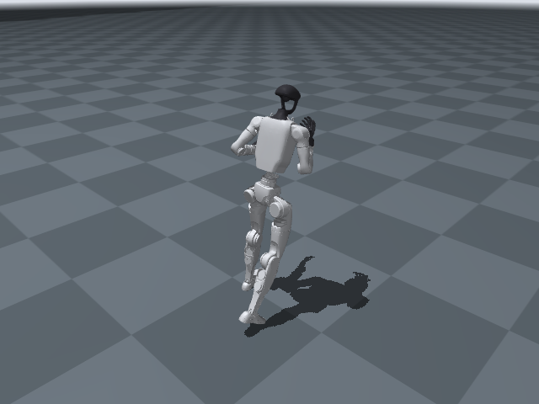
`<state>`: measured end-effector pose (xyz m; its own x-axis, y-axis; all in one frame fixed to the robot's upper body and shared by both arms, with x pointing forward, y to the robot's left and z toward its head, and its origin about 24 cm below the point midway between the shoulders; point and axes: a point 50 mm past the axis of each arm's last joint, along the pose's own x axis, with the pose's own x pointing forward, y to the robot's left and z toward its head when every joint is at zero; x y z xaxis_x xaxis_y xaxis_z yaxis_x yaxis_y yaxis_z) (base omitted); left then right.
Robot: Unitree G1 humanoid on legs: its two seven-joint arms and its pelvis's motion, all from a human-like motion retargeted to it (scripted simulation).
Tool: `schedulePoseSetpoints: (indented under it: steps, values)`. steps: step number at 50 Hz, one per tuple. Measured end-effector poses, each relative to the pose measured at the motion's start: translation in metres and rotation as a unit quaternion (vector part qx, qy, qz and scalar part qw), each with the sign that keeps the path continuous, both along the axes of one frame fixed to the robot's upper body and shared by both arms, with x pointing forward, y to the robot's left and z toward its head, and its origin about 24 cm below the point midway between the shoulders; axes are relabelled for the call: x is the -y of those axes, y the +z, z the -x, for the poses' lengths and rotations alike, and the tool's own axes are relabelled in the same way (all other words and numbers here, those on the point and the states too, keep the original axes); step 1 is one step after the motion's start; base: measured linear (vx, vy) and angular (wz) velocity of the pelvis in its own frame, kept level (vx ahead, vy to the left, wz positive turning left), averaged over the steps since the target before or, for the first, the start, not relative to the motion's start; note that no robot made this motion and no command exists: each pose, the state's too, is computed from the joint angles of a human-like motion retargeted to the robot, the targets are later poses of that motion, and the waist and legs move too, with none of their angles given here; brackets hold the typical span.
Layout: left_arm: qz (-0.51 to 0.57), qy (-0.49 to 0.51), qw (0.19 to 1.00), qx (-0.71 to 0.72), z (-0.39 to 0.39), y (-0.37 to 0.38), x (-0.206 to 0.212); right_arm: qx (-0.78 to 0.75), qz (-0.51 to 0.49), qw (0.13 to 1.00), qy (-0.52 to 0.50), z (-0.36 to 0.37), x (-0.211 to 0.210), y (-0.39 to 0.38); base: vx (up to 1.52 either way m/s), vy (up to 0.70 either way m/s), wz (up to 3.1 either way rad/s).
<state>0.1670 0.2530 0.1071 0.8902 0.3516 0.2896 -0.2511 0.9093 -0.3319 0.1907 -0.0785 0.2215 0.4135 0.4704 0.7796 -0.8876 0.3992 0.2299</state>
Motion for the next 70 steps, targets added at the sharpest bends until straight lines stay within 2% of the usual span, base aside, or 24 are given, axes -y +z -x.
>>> schedulePoseSetpoints:
  steps: [2,4,7,9,14,19,25,29,31,34,39,42,44,45,46,48,50,51,53,56,58,63,67,70]
  values:
    - [0.003,-0.028,0.997,0.068,-0.029,0.017,0.025,0.016,0.129,0.991,-0.043,-0.007,0.010,-0.026,0.75,0.38,0.42]
    - [0.034,-0.068,0.988,0.135,-0.069,0.043,0.063,-0.063,0.178,0.975,-0.113,-0.015,0.024,-0.058,0.67,0.34,0.56]
    - [0.057,-0.143,0.956,0.251,-0.112,0.118,0.130,-0.105,0.330,0.895,-0.280,-0.016,0.055,-0.111,0.64,0.26,0.65]
    - [0.041,-0.197,0.913,0.355,-0.103,0.176,0.159,-0.114,0.396,0.858,-0.306,-0.004,0.075,-0.128,0.72,0.19,0.70]
    - [-0.028,-0.231,0.804,0.547,-0.044,0.251,0.184,-0.241,0.310,0.891,-0.227,0.029,0.113,-0.125,0.89,0.07,1.02]
    - [-0.080,-0.329,0.791,0.510,-0.043,0.235,0.220,-0.343,0.196,0.875,-0.279,0.039,0.128,-0.149,1.02,-0.14,0.99]
    - [-0.190,-0.260,0.890,0.322,-0.089,0.138,0.182,-0.324,0.226,0.887,-0.238,-0.001,0.091,-0.163,0.93,-0.18,-0.42]
    - [-0.056,-0.191,0.972,0.122,-0.079,0.049,0.114,-0.179,0.234,0.899,-0.324,-0.058,0.043,-0.108,0.87,-0.11,-1.30]
    - [-0.014,-0.148,0.988,0.037,-0.048,0.014,0.070,-0.093,0.174,0.902,-0.383,-0.071,0.024,-0.059,1.03,-0.12,-1.77]
    - [-0.053,-0.124,0.989,-0.057,0.004,-0.002,0.022,0.005,0.074,0.903,-0.424,-0.064,0.014,-0.002,1.17,-0.05,-1.55]
    - [-0.114,-0.117,0.978,-0.128,0.042,0.010,-0.015,0.104,0.040,0.917,-0.383,-0.031,0.006,0.025,1.28,0.12,-0.89]
    - [-0.084,-0.132,0.986,-0.058,0.037,0.032,-0.005,0.076,0.112,0.960,-0.246,-0.019,-0.004,0.000,1.23,0.21,0.79]
    - [-0.059,-0.164,0.984,0.033,0.023,0.053,0.017,-0.015,0.139,0.982,-0.127,-0.015,-0.005,-0.032,1.18,0.13,1.72]
    - [-0.067,-0.184,0.977,0.086,0.011,0.063,0.031,-0.062,0.155,0.979,-0.117,-0.017,-0.002,-0.052,1.16,0.07,1.55]
    - [-0.073,-0.202,0.967,0.140,-0.001,0.074,0.046,-0.094,0.181,0.970,-0.131,-0.019,0.003,-0.072,1.12,0.02,1.21]
    - [-0.056,-0.220,0.940,0.257,-0.027,0.099,0.076,-0.058,0.306,0.916,-0.252,-0.025,0.019,-0.102,1.07,-0.04,0.87]
    - [0.050,-0.255,0.898,0.356,-0.047,0.128,0.099,0.000,0.421,0.856,-0.300,-0.020,0.038,-0.121,1.07,-0.10,1.05]
    - [0.091,-0.266,0.877,0.390,-0.054,0.142,0.107,-0.007,0.441,0.849,-0.292,-0.013,0.050,-0.126,1.10,-0.13,1.55]
    - [0.073,-0.204,0.865,0.453,-0.056,0.170,0.109,-0.050,0.437,0.854,-0.277,0.004,0.077,-0.125,1.15,-0.21,1.68]
    - [0.105,-0.206,0.826,0.514,-0.043,0.193,0.112,-0.100,0.442,0.840,-0.298,0.023,0.105,-0.123,1.23,-0.40,0.85]
    - [0.053,-0.188,0.844,0.499,-0.042,0.199,0.120,-0.142,0.445,0.838,-0.281,0.026,0.117,-0.123,1.30,-0.55,-0.22]
    - [-0.013,-0.320,0.837,0.444,-0.033,0.175,0.136,-0.108,0.470,0.824,-0.296,0.003,0.110,-0.125,1.30,-0.49,-1.03]
    - [-0.062,-0.306,0.910,0.273,-0.049,0.106,0.123,-0.085,0.401,0.867,-0.283,-0.047,0.065,-0.118,1.13,-0.28,-1.41]
    - [-0.007,-0.271,0.953,0.137,-0.041,0.050,0.096,0.055,0.358,0.884,-0.295,-0.072,0.017,-0.062,1.16,-0.20,-1.27]
